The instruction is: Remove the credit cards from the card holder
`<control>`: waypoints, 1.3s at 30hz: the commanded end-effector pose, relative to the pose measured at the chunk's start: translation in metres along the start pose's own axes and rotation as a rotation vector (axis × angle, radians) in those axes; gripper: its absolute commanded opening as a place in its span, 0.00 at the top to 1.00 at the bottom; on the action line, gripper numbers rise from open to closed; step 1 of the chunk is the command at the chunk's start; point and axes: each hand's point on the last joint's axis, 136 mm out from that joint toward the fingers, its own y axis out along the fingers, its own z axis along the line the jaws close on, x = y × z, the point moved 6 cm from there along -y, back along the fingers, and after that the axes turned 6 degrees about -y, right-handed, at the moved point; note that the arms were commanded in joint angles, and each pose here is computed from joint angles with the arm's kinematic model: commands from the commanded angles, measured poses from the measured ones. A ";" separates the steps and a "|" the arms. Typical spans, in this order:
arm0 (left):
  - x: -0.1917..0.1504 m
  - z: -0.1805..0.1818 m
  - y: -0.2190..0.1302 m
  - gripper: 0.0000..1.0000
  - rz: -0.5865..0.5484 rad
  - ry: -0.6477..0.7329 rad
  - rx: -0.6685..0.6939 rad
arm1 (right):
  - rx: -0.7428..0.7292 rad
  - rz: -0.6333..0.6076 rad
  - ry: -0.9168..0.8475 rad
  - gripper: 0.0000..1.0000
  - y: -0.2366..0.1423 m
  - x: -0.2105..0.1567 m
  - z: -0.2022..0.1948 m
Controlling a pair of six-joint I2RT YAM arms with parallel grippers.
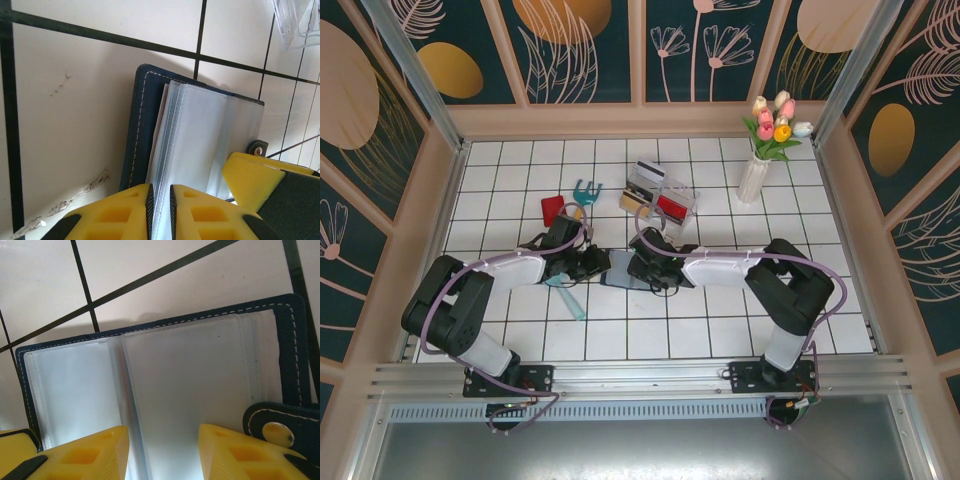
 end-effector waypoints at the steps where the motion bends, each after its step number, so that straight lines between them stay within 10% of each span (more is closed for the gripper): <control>1: 0.003 -0.008 -0.005 0.80 -0.025 0.022 -0.008 | -0.023 0.022 0.005 0.57 0.007 -0.001 -0.004; 39: -0.015 -0.012 0.008 0.72 0.087 -0.002 -0.137 | -0.005 0.050 0.034 0.57 0.014 -0.004 -0.013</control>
